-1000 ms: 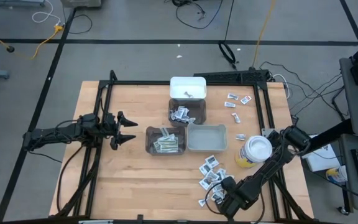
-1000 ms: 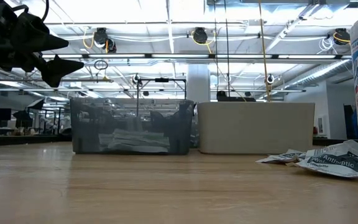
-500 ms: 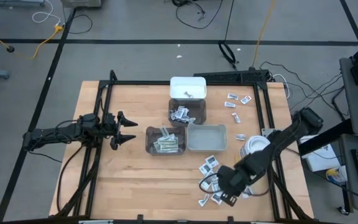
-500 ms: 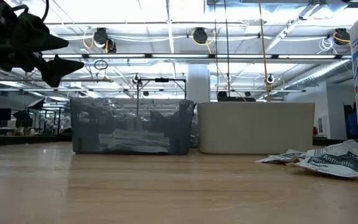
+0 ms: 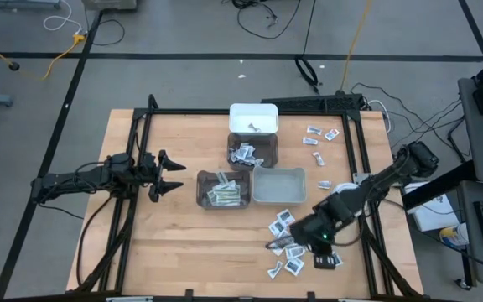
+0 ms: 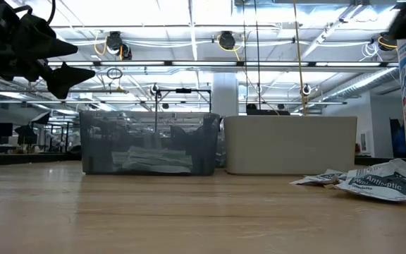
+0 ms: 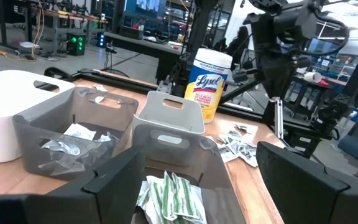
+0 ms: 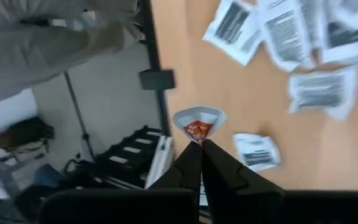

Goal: Pick & Place First Aid Supplies
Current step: Put the white ointment pack into the white bin

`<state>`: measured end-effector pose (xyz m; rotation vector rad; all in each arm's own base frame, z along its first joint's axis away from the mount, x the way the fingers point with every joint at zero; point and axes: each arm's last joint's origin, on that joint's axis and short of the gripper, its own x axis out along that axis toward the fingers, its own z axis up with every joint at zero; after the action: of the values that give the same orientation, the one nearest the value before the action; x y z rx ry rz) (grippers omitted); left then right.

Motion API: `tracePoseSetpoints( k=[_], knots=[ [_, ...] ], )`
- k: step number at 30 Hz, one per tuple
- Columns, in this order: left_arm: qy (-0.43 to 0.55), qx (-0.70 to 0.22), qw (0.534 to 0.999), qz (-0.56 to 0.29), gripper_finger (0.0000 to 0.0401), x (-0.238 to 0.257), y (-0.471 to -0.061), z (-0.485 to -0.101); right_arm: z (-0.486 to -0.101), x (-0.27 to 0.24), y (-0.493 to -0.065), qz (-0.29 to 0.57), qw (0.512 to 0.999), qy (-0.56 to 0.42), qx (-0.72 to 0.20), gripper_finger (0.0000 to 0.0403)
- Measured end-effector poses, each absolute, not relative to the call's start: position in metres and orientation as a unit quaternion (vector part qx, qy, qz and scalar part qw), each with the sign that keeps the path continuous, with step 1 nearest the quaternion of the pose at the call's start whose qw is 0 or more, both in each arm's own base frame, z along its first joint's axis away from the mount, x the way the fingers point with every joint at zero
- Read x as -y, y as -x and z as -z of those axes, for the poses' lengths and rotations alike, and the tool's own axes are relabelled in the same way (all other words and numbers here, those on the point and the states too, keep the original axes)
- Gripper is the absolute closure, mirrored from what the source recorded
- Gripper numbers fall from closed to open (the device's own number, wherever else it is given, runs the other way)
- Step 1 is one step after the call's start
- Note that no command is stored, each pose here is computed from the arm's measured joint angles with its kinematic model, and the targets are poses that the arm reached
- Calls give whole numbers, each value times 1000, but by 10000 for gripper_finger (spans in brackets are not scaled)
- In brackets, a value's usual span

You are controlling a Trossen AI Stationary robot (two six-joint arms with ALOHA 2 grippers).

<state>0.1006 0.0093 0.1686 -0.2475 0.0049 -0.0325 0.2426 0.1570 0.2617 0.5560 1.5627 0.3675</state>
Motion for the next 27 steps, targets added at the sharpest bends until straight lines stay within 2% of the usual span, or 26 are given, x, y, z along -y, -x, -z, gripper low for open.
tracePoseSetpoints(
  k=[6,13,27],
  knots=[
    [123,-2,992,16,91,-9,-101,-169,-260,-113,-260,-150,682,-236,-676,403],
    [123,-2,992,16,91,-9,-101,-169,-258,-39,-280,-127,722,-235,-638,403],
    [123,-3,992,16,91,-9,-101,-169,-251,138,-317,57,780,-203,-589,403]
  ],
)
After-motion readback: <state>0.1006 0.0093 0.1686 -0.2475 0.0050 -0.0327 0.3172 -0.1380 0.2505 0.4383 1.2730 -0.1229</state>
